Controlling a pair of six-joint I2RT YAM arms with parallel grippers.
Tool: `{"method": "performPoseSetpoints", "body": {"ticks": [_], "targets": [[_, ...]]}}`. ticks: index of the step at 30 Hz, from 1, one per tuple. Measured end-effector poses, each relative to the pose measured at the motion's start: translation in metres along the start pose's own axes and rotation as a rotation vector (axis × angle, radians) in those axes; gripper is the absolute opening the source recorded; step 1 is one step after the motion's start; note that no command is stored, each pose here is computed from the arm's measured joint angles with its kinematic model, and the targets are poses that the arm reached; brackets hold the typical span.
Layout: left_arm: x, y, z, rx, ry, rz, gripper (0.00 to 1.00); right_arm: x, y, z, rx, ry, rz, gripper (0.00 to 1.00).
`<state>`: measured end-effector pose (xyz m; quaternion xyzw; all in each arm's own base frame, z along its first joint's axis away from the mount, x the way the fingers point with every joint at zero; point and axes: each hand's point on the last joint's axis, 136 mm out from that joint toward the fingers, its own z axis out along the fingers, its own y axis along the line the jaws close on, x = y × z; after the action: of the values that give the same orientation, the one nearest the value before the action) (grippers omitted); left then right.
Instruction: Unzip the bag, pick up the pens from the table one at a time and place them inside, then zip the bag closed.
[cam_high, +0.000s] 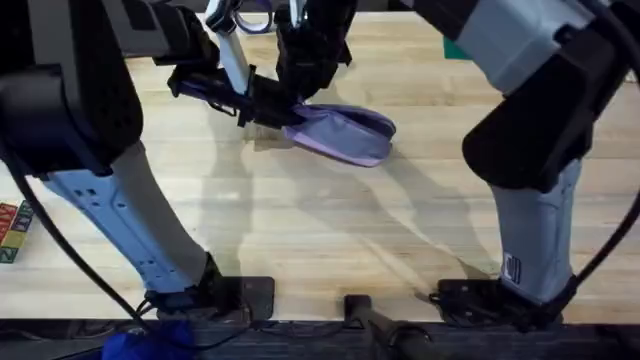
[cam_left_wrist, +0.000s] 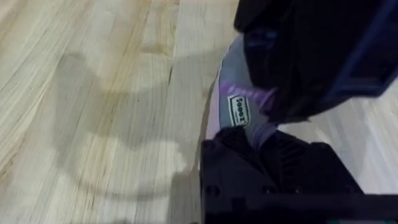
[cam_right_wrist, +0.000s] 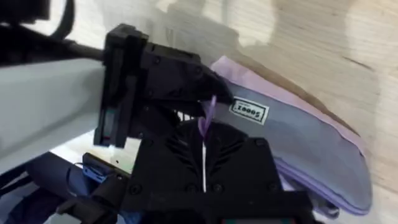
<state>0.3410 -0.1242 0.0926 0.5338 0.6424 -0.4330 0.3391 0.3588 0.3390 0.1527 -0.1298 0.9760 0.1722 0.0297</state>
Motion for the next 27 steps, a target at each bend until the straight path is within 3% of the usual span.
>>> {"method": "performPoseSetpoints", "body": {"ticks": [16, 27], "targets": [[-0.001, 0.000, -0.001, -0.003, -0.010, -0.005, 0.042, -0.001, 0.003, -0.013, -0.004, -0.021, -0.020, 0.031], [-0.001, 0.000, -0.001, -0.002, -0.010, -0.006, 0.042, 0.011, -0.027, -0.019, 0.139, 0.013, 0.001, 0.032]]}}
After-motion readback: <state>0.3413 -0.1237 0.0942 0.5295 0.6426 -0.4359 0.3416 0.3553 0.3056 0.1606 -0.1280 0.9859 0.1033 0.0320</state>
